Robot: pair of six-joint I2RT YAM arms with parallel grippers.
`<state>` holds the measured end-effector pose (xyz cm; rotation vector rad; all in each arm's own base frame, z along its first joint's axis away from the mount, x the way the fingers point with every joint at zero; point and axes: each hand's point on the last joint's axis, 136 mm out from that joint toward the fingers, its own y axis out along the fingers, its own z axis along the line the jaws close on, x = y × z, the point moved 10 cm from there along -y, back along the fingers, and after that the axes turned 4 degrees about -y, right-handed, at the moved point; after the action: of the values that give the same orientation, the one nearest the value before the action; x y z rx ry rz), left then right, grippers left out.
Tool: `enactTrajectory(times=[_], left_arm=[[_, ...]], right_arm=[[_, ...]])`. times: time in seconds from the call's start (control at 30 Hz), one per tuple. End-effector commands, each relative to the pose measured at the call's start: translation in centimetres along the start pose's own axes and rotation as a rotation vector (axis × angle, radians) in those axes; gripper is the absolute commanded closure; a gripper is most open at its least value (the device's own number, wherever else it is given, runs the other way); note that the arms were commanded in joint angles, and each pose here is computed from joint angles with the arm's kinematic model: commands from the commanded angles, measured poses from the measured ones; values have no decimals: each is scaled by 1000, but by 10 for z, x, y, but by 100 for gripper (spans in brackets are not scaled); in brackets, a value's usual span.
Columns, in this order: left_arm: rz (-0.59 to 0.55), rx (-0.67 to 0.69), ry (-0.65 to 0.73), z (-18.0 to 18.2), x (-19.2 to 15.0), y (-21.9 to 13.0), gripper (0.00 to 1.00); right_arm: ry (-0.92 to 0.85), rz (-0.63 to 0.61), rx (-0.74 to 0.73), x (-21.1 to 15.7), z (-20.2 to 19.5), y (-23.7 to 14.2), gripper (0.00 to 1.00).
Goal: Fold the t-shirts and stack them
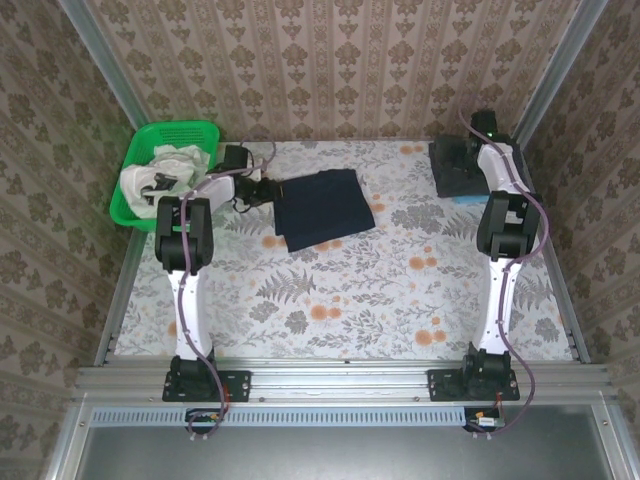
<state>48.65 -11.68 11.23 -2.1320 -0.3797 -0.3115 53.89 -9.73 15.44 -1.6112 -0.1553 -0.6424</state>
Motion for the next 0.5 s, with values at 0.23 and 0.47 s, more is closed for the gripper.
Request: enactTrajectory(times=[0.23,0.47], left_arm=[[-10,-78,8,-15,0,-16,67],[-11,-98,-16,-4,-4,-18,67]], right_arm=[[-64,268,209,-56,43,-29,5],[-202,311,223,-102,93,-49,8]])
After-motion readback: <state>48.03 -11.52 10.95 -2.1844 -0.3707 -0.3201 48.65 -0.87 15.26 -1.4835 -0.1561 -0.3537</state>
